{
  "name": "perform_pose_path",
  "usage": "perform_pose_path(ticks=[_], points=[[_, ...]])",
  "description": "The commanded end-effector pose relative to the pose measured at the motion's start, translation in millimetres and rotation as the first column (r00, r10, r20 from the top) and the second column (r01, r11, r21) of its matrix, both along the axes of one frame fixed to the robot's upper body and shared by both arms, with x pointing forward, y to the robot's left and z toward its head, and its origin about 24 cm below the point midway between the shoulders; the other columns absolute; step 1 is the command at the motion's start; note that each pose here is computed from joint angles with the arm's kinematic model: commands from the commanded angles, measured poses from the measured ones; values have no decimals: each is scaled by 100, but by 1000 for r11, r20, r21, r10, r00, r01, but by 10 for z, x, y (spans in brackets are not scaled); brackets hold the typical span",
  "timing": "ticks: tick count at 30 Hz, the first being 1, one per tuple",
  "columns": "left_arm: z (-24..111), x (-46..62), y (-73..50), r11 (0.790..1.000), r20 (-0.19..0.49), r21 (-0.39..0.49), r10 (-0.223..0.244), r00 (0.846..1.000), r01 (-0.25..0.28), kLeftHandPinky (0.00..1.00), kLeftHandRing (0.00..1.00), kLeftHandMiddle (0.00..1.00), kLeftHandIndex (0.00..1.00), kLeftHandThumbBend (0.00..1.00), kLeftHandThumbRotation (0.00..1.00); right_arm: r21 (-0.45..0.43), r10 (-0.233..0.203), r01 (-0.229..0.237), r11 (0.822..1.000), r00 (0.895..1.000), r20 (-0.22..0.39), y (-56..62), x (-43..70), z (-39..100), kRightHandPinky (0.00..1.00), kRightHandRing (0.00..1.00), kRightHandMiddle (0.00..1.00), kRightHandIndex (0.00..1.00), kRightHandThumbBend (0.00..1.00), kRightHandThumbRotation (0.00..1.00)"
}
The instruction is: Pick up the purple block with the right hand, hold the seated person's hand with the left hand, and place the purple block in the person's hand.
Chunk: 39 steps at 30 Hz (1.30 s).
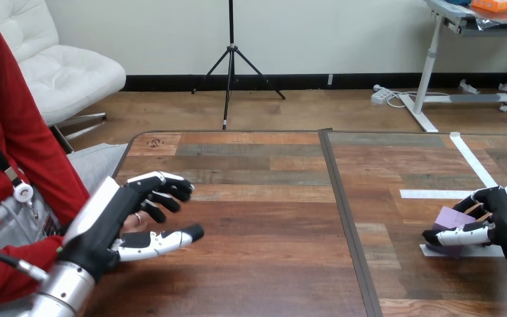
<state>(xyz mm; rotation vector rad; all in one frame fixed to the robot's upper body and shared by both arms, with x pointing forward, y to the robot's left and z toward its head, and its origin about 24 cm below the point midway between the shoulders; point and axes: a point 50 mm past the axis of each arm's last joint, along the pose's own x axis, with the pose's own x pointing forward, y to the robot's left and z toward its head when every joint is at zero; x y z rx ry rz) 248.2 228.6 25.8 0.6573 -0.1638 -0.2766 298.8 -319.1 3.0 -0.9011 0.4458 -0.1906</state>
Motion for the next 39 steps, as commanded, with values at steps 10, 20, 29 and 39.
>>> perform_pose_path(ticks=[10, 20, 29, 39], points=[[811, 48, -96, 937, 214, 349, -108, 971, 27, 60, 74, 78, 76, 99, 30, -2, 45, -45, 999, 988, 148, 31, 192, 292, 43, 44, 47, 46, 82, 0], [850, 34, -99, 897, 154, 441, -103, 983, 25, 65, 75, 80, 79, 100, 22, -5, 52, -52, 999, 986, 160, 39, 207, 315, 44, 45, 48, 47, 82, 0], [845, 56, -91, 867, 108, 498, -73, 991, 10, 68, 76, 80, 79, 100, 20, 5, 51, -53, 999, 985, 164, 48, 220, 325, 44, 46, 48, 47, 82, 0], [840, 85, -55, 842, 70, 540, -41, 997, -4, 70, 77, 81, 80, 100, 15, 2, 58, -59, 998, 984, 170, 62, 232, 335, 44, 46, 49, 47, 81, 0]])
